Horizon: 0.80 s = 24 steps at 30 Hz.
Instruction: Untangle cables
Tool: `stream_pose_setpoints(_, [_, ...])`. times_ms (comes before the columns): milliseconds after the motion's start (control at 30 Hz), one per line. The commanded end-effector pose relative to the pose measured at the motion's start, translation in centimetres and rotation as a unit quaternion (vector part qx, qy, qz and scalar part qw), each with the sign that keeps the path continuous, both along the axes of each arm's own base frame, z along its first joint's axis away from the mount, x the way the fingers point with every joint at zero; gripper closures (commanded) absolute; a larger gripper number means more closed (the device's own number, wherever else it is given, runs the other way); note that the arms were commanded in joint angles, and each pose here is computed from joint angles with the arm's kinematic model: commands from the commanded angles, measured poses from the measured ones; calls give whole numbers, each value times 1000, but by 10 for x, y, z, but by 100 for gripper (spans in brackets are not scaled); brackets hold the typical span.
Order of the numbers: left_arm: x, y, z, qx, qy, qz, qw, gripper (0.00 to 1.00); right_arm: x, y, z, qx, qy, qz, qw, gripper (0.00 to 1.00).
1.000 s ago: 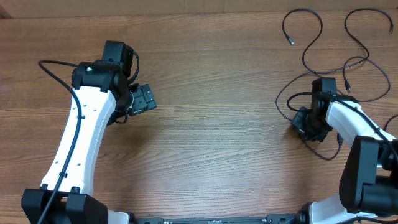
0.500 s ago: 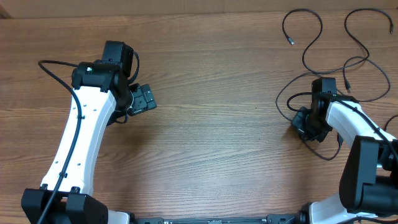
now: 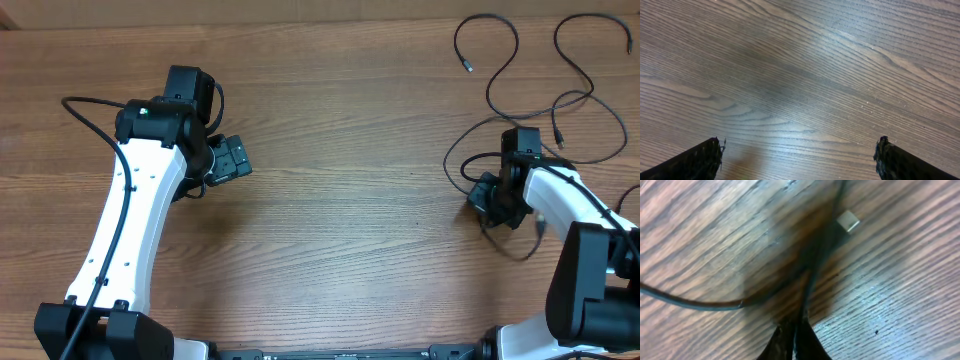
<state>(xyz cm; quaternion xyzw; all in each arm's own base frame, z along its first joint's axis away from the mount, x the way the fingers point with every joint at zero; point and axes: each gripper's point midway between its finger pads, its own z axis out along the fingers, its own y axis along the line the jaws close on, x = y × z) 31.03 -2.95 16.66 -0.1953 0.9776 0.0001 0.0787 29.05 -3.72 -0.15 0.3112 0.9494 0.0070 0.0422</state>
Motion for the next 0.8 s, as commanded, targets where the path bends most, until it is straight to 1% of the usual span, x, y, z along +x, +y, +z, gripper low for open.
stream_pose_setpoints(0, [3, 3, 3, 7, -6, -7, 1000, 1, -11, 0, -5, -3, 23, 1, 1000, 96])
stream_pose_setpoints(133, [3, 3, 3, 7, -6, -7, 1000, 0, -6, -2, 6, -7, 26, 1, 1000, 96])
stream_pose_setpoints(467, [3, 3, 3, 7, -6, -7, 1000, 1, 14, -6, 60, -13, 12, -2, 1000, 96])
stream_pose_setpoints(600, [3, 3, 3, 7, -6, -7, 1000, 0, 2, -5, 71, -11, 27, -4, 1000, 96])
stream_pose_setpoints(767, [4, 3, 3, 7, -8, -6, 1000, 0, -20, 6, 67, 17, 69, -2, 997, 96])
